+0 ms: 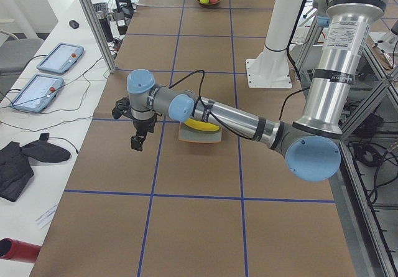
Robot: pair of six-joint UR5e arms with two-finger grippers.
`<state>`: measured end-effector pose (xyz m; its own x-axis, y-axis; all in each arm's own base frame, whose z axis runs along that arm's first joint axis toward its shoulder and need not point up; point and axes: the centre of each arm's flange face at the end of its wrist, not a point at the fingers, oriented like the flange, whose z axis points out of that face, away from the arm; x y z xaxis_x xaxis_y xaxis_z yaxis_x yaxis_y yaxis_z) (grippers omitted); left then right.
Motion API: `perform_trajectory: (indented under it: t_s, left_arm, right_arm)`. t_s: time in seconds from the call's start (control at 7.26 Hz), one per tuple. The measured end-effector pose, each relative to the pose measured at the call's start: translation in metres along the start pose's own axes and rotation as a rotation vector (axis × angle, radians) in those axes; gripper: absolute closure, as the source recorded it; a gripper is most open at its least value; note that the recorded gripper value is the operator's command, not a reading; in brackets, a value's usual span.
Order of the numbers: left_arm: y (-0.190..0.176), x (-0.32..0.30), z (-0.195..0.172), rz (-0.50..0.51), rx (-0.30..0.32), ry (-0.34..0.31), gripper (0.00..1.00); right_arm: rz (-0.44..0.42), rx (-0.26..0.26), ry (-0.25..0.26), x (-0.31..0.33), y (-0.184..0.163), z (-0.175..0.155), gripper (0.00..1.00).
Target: Transfer all bananas from basket to plate
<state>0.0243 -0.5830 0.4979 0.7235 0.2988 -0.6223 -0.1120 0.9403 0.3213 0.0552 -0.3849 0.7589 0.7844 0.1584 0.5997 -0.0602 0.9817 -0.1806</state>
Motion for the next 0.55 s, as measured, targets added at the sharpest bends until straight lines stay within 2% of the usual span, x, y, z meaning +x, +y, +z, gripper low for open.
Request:
perform_trajectory:
  t_s: [0.28,0.55]
  left_arm:
    - [0.001,-0.001,0.001,-0.003,-0.003,0.001,0.0]
    - [0.001,-0.002,0.002,-0.007,-0.006,0.004,0.0]
  right_arm:
    - [-0.001,0.024,0.004,-0.018,0.009,-0.044,1.0]
    - [-0.046,0.078,0.022,-0.044,-0.001,-0.112,1.0]
